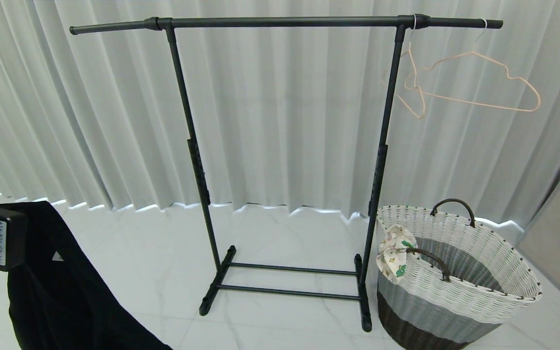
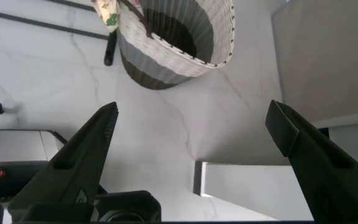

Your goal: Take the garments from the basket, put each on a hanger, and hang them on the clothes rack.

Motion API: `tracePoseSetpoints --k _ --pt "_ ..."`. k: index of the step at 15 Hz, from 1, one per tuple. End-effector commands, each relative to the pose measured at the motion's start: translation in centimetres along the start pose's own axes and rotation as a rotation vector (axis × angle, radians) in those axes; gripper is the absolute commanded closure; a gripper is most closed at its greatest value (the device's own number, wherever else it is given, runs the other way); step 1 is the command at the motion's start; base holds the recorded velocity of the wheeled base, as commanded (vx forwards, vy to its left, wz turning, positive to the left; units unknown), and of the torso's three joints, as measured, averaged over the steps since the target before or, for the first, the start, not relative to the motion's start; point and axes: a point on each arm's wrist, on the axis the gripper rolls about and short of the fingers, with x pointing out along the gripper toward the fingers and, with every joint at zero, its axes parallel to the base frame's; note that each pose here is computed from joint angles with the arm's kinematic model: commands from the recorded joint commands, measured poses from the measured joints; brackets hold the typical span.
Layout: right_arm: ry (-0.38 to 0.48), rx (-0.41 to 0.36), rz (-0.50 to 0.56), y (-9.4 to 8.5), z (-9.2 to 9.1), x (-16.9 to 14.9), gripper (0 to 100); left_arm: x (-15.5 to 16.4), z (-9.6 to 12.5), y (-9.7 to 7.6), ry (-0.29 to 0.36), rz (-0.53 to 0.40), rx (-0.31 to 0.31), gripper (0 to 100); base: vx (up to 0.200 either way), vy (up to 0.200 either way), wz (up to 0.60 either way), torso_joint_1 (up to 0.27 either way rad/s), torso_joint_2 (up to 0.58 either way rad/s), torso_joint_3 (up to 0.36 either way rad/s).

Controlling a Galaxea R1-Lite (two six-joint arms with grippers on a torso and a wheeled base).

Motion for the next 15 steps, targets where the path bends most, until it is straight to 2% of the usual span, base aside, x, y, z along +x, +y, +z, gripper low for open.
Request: tracePoseSetpoints --k 1,6,9,15 --pt "0.003 -0.001 0.000 0.0 0.0 0.1 0 -0.1 0.0 0.0 -0.002 0.002 0.001 100 0.000 0.000 0.00 0.056 -0.20 -0.232" --pt "-0.030 0.025 -0.003 0.1 0.7 0.4 0 -0.6 0.0 0.1 -0.019 0.006 0.001 100 0.000 0.000 0.00 0.159 -0.47 -0.282" --pt "-0.054 0.064 -0.013 0.1 1.7 1.1 0 -1.0 0.0 0.1 -0.034 0.009 0.046 100 0.000 0.000 0.00 0.185 -0.46 -0.289" --pt "-0.093 0.088 -0.015 0.3 2.9 2.1 0 -0.8 0.1 0.1 -0.045 0.012 0.047 100 0.000 0.000 0.00 0.202 -0.48 -0.281"
